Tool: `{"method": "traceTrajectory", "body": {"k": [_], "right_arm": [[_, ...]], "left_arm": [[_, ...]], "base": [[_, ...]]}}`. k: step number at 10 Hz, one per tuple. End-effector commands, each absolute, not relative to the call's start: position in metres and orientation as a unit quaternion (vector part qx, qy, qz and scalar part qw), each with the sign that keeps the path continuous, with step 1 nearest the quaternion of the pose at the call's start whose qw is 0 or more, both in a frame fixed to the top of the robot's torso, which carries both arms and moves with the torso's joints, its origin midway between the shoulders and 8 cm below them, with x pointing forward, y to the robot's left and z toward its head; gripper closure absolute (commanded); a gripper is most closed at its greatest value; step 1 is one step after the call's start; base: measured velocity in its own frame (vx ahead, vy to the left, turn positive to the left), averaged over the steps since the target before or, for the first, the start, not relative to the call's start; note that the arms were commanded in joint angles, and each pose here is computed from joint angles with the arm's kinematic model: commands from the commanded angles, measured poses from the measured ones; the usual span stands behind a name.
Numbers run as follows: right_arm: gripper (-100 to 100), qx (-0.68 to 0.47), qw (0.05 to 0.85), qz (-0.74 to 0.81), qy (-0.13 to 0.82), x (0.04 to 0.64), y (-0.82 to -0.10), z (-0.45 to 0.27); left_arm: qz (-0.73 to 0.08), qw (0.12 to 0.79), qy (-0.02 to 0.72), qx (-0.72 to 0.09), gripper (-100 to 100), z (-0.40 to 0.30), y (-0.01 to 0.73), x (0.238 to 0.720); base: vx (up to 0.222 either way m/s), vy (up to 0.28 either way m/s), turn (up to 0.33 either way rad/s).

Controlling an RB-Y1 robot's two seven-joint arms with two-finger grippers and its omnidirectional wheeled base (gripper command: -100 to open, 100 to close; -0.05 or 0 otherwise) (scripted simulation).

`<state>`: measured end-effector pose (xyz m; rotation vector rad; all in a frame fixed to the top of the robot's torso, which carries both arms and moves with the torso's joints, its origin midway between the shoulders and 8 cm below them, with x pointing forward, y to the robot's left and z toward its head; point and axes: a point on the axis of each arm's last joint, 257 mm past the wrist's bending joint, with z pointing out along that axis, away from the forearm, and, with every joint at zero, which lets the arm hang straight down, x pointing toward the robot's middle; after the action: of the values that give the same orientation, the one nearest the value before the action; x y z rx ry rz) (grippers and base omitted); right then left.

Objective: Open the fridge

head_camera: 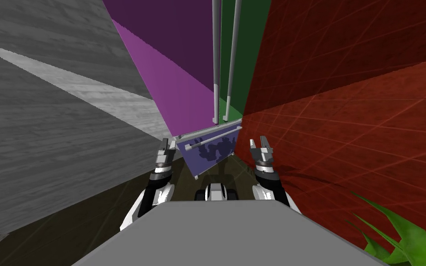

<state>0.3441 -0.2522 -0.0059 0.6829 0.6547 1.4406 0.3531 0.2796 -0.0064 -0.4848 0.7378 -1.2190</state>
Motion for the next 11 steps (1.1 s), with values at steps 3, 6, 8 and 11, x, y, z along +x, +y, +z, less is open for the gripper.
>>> {"method": "traceTrajectory", "body": {"k": [3, 6, 8, 11], "right_arm": [[0, 0.301, 0.651, 0.634, 0.288, 0.344, -0.252, -0.006], [0, 0.301, 0.651, 0.634, 0.288, 0.344, -0.252, -0.006], [0, 0.301, 0.651, 0.634, 0.288, 0.344, -0.252, -0.006], [0, 0.301, 0.651, 0.634, 0.288, 0.344, -0.252, -0.006]], "left_arm": [[-0.55, 0.718, 0.346, -0.248, -100, -0.045, 0.296, 0.362], [-0.547, 0.712, 0.35, -0.266, -100, -0.068, 0.307, 0.364], [-0.546, 0.709, 0.351, -0.276, -100, -0.079, 0.314, 0.365], [-0.542, 0.703, 0.352, -0.297, -100, -0.103, 0.326, 0.366]], "base": [[0.085, -0.034, 0.039], [0.05, -0.022, 0.026], [0.068, -0.029, 0.039], [0.073, -0.034, 0.035]]}}
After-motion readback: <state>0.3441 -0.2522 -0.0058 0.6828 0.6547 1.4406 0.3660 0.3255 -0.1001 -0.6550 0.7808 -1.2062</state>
